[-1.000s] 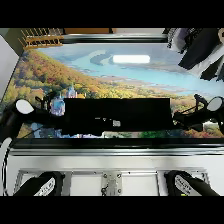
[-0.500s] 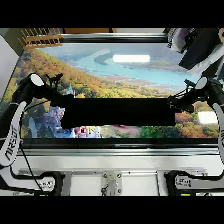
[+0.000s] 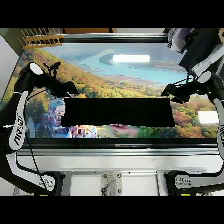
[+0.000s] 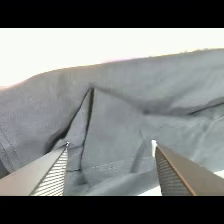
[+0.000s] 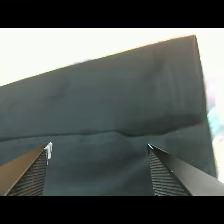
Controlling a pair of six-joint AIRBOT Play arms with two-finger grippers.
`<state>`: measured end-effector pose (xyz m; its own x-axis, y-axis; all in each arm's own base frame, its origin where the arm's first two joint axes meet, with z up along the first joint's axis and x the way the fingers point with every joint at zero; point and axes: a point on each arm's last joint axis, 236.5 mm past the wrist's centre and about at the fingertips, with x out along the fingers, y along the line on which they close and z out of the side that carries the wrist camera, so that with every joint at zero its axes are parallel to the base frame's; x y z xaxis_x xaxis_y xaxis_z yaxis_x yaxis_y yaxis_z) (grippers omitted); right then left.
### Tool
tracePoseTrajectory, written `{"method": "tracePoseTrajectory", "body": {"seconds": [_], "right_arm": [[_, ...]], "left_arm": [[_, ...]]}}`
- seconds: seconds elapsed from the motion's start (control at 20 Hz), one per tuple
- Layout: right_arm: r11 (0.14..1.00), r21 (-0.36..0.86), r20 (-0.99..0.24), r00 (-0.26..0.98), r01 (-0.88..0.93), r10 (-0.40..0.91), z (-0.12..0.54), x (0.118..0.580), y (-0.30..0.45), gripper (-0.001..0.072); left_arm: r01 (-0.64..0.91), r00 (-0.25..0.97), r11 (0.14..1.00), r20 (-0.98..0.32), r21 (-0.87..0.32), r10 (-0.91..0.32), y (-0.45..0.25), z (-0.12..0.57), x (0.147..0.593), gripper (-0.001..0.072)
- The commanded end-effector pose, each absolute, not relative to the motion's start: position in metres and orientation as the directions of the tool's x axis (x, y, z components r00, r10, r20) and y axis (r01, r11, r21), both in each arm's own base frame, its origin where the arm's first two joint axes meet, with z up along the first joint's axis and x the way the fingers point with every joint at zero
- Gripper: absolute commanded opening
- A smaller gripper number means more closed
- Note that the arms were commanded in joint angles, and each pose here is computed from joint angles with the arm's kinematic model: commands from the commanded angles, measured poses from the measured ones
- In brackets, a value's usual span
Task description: Fold the clothes and pants, and hang the long-sleeved shirts on hangers.
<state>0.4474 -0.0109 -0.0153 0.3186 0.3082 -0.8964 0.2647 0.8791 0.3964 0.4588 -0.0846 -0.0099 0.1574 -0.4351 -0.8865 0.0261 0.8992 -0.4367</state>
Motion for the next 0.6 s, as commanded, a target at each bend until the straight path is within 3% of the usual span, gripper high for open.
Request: {"method": "tracePoseTrajectory", "body": {"seconds": [0.0, 0.15, 0.25, 0.55], "right_arm": [[0.901, 0.404, -0.886, 0.312, 0.16, 0.342, -0.005, 0.432, -0.035, 0.0652], [0.871, 0.415, -0.9, 0.259, 0.262, 0.351, -0.03, 0.394, -0.083, 0.0652], [0.834, 0.426, -0.9, 0.254, 0.351, 0.353, -0.055, 0.373, -0.108, 0.0652], [0.761, 0.537, -0.843, 0.203, 0.364, 0.498, -0.108, 0.355, -0.093, 0.0651]], "left_arm": [[0.052, 0.192, 0.888, -0.868, -0.457, -0.458, -0.099, 0.012, 0.453, 0.0551], [0.084, 0.166, 0.887, -0.871, -0.455, -0.463, -0.128, 0.002, 0.427, 0.0544], [0.119, 0.15, 0.885, -0.872, -0.451, -0.465, -0.151, -0.009, 0.411, 0.0015], [0.252, 0.157, 0.863, -0.862, -0.438, -0.483, -0.223, -0.023, 0.392, 0.0012]]}}
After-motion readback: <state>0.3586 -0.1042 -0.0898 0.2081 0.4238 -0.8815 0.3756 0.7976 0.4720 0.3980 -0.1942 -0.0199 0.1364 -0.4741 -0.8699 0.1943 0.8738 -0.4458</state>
